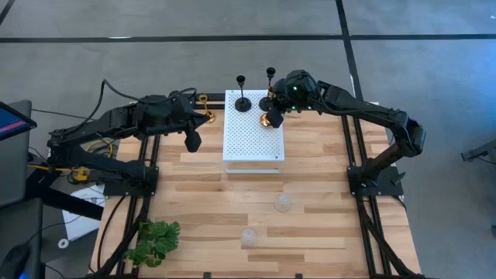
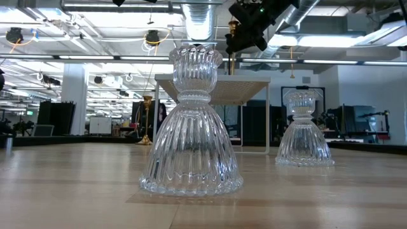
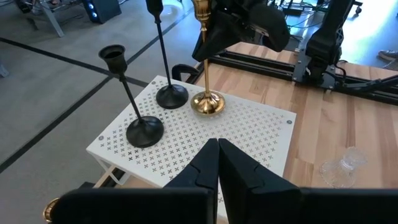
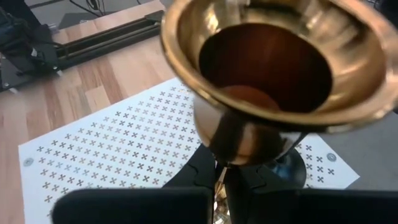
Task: Pick & Place candle stick holders
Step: Put the right gold candle holder on the shelf
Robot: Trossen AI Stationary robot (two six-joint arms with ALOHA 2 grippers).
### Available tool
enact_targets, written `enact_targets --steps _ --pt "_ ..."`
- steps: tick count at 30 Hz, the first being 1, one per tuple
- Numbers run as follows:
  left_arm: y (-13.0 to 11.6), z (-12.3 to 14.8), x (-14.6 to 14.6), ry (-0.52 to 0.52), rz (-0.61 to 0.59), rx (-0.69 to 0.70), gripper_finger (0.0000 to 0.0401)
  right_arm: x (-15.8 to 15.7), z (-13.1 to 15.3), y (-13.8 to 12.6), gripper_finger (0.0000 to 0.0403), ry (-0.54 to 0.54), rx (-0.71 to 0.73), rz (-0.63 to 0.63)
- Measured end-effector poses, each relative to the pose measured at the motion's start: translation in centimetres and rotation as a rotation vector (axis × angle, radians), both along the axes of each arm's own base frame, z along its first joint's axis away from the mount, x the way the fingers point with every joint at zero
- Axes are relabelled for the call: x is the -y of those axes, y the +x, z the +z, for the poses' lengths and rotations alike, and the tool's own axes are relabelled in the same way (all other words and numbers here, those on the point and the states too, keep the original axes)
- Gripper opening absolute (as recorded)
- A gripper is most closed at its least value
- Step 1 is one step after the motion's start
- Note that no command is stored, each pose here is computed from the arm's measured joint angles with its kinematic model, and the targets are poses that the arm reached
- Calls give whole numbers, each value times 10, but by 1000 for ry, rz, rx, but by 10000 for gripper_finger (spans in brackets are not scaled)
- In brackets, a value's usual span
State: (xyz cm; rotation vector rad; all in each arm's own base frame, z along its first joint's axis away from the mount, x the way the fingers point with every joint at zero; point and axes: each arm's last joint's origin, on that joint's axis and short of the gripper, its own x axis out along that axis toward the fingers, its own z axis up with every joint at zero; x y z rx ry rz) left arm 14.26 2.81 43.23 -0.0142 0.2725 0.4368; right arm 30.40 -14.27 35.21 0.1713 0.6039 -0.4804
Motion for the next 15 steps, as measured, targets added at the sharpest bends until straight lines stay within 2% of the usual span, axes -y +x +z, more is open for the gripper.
enact_targets --steps 15 --pt "0 0 0 0 0 0 6 0 0 0 10 1 0 0"
